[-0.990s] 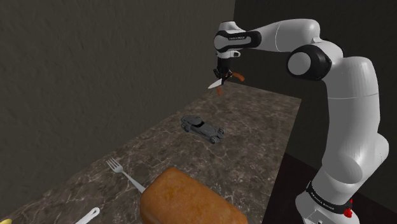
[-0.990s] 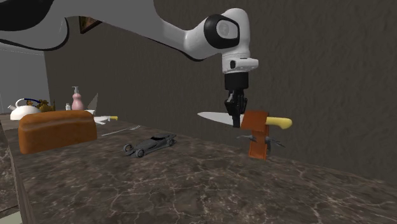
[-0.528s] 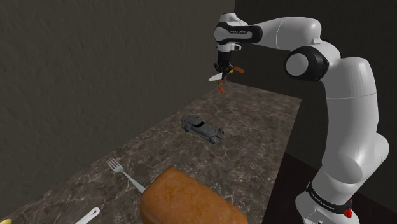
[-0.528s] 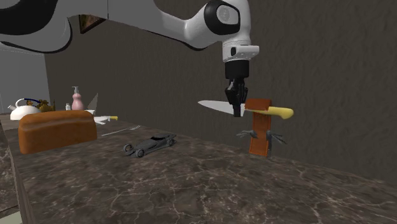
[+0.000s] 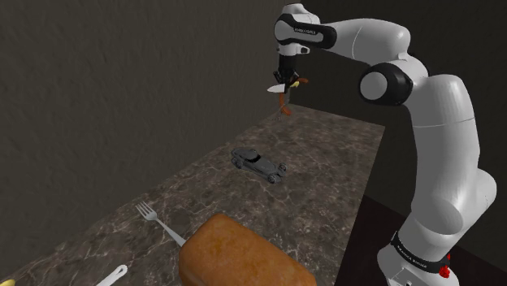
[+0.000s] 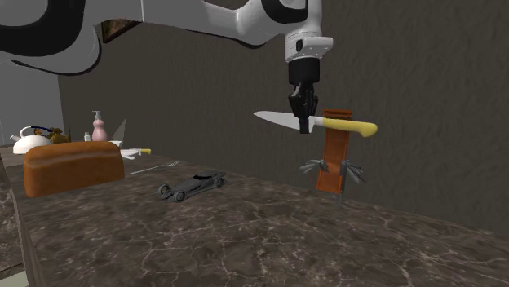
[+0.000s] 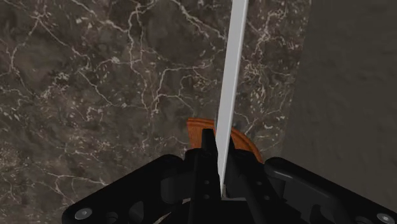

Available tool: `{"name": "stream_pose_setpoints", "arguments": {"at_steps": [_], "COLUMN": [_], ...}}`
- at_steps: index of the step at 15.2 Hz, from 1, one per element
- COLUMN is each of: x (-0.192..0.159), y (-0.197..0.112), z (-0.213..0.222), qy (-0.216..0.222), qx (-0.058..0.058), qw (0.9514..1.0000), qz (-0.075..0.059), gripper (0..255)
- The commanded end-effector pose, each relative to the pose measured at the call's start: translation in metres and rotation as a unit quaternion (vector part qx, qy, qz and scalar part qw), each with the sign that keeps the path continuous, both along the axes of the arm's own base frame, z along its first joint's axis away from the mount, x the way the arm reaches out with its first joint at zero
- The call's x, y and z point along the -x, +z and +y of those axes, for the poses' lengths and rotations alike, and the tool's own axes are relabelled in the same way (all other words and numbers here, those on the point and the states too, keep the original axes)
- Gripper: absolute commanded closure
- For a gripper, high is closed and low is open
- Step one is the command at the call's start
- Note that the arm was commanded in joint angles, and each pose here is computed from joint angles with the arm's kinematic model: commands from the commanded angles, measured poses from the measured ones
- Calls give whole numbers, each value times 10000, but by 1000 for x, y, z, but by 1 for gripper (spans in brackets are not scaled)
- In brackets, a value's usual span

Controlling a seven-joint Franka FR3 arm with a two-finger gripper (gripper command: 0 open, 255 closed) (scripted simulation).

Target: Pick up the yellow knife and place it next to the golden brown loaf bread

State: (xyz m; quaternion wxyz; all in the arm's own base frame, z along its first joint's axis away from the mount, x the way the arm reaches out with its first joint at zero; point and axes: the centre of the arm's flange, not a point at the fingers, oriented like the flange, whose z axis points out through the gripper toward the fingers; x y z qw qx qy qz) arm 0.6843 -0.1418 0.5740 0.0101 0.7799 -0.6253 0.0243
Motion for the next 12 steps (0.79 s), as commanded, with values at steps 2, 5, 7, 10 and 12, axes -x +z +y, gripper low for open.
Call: {"name": "stream_pose_setpoints", "arguments": {"at_steps": [2,5,7,10,12], "x": [0,22,36,58,72], "y": [16,16,16,16,16], "z": [0,33,55,88,110], "qy": [0,0,0,0,0], "qx": [0,0,0,0,0], "qw": [10000,10000,10000,10000,10000], "qz": [1,1,1,1,1], "gripper": [255,255,255,255,255]}}
